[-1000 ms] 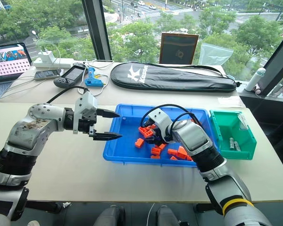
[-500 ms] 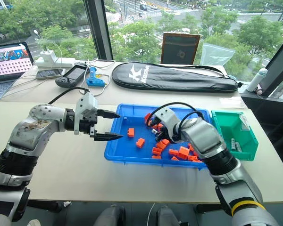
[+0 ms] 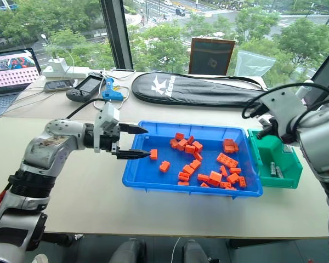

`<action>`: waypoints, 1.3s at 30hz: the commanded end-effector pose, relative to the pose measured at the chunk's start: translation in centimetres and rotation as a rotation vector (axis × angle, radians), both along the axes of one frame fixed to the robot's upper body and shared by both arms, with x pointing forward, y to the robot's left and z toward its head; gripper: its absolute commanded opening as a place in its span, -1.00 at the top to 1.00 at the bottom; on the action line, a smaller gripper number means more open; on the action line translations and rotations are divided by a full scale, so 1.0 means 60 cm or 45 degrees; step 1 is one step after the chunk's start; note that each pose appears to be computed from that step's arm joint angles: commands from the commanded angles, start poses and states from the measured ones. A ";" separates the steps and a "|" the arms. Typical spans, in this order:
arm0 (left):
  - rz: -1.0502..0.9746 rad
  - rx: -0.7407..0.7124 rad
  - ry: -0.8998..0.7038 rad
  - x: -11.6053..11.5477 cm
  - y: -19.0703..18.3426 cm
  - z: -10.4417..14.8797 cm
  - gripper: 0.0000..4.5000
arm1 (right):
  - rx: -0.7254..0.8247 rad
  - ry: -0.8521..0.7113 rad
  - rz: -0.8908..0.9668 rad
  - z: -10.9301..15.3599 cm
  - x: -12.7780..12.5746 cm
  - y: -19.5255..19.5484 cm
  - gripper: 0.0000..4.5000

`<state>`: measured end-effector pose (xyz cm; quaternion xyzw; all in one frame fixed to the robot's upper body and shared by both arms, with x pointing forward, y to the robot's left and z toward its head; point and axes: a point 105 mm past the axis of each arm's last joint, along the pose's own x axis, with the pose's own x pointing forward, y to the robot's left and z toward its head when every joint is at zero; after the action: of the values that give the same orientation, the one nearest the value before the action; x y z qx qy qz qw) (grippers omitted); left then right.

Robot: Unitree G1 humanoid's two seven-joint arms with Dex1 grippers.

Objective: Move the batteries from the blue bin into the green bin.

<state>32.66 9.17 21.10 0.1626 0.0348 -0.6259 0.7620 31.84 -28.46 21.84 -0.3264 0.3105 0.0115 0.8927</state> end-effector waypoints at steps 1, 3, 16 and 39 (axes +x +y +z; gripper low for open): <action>0.035 0.006 -0.115 0.010 -0.006 0.019 -1.00 | -0.056 -0.075 -0.068 0.010 -0.007 -0.018 0.89; 0.054 -0.001 -0.137 0.015 -0.008 0.021 -1.00 | -0.062 -0.046 -0.084 -0.007 -0.011 -0.022 0.89; 0.163 -0.082 -0.277 0.038 -0.014 0.047 -1.00 | -0.050 -0.070 -0.187 -0.043 -0.017 -0.047 -0.24; 0.583 -0.214 -0.148 0.019 0.122 0.025 -1.00 | 0.893 -0.351 0.715 -0.034 -0.111 0.118 -0.67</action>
<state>34.61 17.07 21.40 0.1237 0.0031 -0.4218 0.8982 25.71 -22.04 18.78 -0.0582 0.0966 0.2841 0.9521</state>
